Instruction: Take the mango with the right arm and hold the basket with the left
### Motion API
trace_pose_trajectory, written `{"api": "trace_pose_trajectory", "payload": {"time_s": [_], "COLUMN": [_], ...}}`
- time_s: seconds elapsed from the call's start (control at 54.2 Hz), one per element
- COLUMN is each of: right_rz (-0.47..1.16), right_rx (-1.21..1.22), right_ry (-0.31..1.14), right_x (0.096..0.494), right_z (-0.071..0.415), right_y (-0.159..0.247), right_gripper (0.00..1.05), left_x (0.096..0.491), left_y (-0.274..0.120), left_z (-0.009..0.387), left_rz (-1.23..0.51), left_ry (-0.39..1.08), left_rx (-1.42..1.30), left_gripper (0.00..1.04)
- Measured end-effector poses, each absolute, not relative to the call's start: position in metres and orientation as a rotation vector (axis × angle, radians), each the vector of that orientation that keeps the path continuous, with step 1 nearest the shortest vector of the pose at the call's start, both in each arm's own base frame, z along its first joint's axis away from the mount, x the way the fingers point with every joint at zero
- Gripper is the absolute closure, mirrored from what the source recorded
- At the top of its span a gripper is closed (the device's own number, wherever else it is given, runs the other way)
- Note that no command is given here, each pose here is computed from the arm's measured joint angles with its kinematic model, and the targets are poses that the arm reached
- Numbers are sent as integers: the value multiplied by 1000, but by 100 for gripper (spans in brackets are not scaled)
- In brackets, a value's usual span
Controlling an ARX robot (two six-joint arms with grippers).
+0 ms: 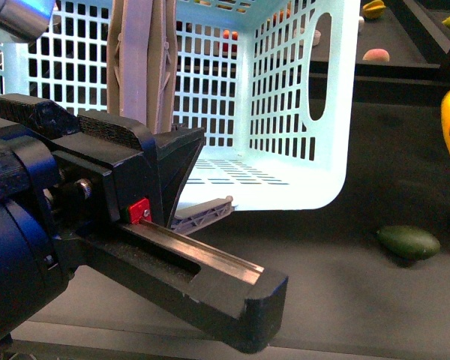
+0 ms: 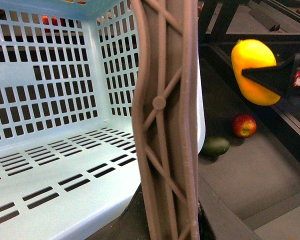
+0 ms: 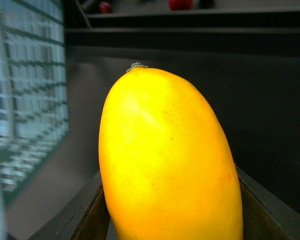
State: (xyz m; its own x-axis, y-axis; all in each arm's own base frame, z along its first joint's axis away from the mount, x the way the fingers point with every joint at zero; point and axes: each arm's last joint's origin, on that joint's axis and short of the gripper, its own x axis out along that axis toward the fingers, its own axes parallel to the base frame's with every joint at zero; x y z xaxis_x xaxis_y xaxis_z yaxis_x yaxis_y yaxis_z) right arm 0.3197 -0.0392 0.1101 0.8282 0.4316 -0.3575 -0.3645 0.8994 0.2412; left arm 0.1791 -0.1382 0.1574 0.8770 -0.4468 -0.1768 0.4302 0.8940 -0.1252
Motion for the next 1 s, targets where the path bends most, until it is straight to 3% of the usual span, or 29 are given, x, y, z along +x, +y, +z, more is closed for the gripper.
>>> {"api": "trace_pose_trajectory", "payload": {"time_s": [0.369, 0.942, 0.997], "right_rz": [663, 746, 733], "right_rx": [342, 367, 365], "right_ry": [357, 374, 367], "right_x": [319, 357, 357], "right_z": [158, 168, 168], "right_y": [59, 165, 169], "right_gripper": [46, 46, 38], "left_x": [179, 179, 179], "left_y": [-138, -138, -138], "left_z": [157, 157, 157], "left_rz": [-460, -459, -458], "left_ry": [204, 204, 204], "left_rx": [-83, -83, -83], "left_gripper": [97, 97, 97]}}
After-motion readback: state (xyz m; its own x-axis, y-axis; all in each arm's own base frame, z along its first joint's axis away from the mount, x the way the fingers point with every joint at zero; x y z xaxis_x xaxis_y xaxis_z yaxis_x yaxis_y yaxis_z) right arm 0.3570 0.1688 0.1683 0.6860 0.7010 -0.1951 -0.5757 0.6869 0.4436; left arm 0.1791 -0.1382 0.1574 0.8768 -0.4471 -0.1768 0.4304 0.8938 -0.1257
